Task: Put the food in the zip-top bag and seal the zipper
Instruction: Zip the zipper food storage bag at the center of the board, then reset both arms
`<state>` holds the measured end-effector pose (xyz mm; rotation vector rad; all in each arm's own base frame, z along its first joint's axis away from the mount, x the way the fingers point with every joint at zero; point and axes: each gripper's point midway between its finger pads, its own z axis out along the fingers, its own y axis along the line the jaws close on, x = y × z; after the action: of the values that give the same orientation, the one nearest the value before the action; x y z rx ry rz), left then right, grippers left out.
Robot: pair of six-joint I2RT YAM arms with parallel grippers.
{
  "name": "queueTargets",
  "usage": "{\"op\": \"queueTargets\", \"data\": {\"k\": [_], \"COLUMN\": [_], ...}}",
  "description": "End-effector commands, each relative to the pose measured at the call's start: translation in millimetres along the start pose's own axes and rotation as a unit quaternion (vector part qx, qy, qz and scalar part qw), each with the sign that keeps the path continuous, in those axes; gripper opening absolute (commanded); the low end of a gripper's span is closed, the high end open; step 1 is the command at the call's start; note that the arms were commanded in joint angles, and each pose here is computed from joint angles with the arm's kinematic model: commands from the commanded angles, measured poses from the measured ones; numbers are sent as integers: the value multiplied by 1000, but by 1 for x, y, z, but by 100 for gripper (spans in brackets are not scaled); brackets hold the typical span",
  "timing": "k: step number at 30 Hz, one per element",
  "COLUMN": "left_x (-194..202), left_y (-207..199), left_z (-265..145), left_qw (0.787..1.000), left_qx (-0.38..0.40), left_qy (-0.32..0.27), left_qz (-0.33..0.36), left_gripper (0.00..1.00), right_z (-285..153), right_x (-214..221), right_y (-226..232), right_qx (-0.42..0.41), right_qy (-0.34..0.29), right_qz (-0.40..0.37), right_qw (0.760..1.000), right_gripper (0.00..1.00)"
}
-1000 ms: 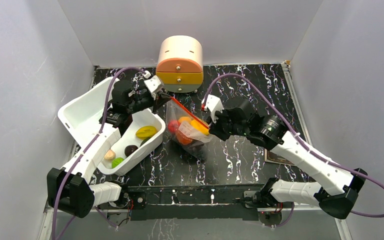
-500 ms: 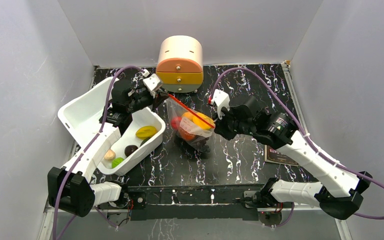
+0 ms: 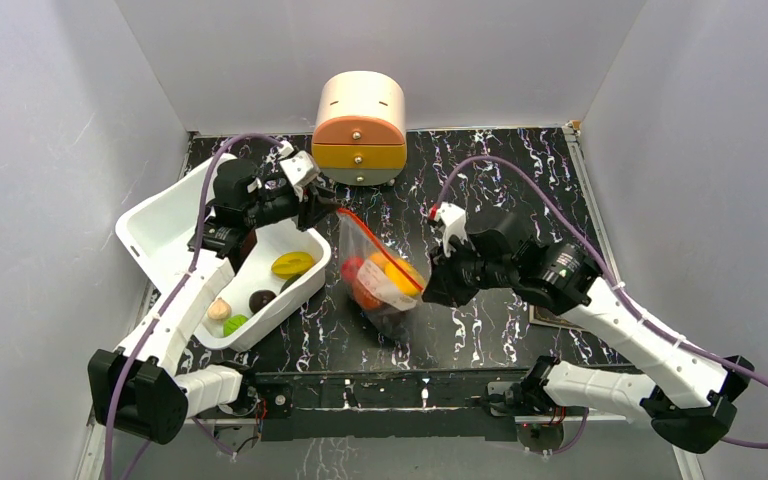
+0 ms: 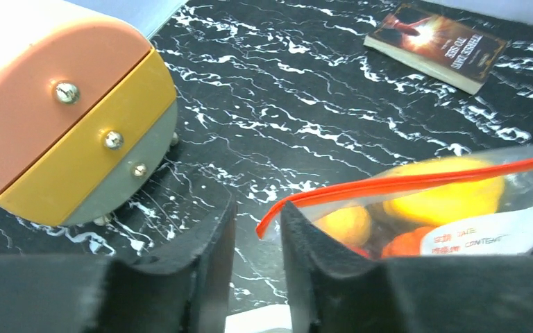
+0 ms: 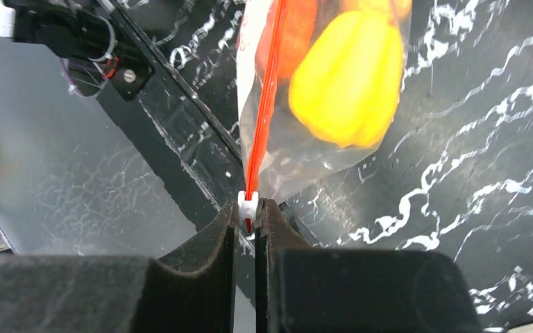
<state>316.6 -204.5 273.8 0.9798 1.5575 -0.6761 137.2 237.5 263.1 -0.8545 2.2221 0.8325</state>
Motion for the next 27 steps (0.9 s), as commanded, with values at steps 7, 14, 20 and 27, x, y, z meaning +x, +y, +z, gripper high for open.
{"op": "queueTargets", "data": {"k": [7,14,20,27], "left_x": [-38,-31,-14,-8], "left_y": [-10,-4,4,9], "left_z": [-19,-20,-24,-34], "left_qw": [999,996,988,976], "left_qx": [-2,-34,-82,-132], "left_qy": [-38,-33,-14,-19], "left_qz": [-25,-71,-131,-174], "left_gripper": [97,98,98,98], "right_z": [27,35,29,31], "right_x": [-16,-23,-15,-15], "right_y": [-81,-136,-183,-208], "right_qx": [215,300,329,352], "right_qy": [-70,-74,-69,-62], "right_qz": [95,137,182,195], "right_qw": [969,941,924,913], "right_gripper": [0,0,0,2]}}
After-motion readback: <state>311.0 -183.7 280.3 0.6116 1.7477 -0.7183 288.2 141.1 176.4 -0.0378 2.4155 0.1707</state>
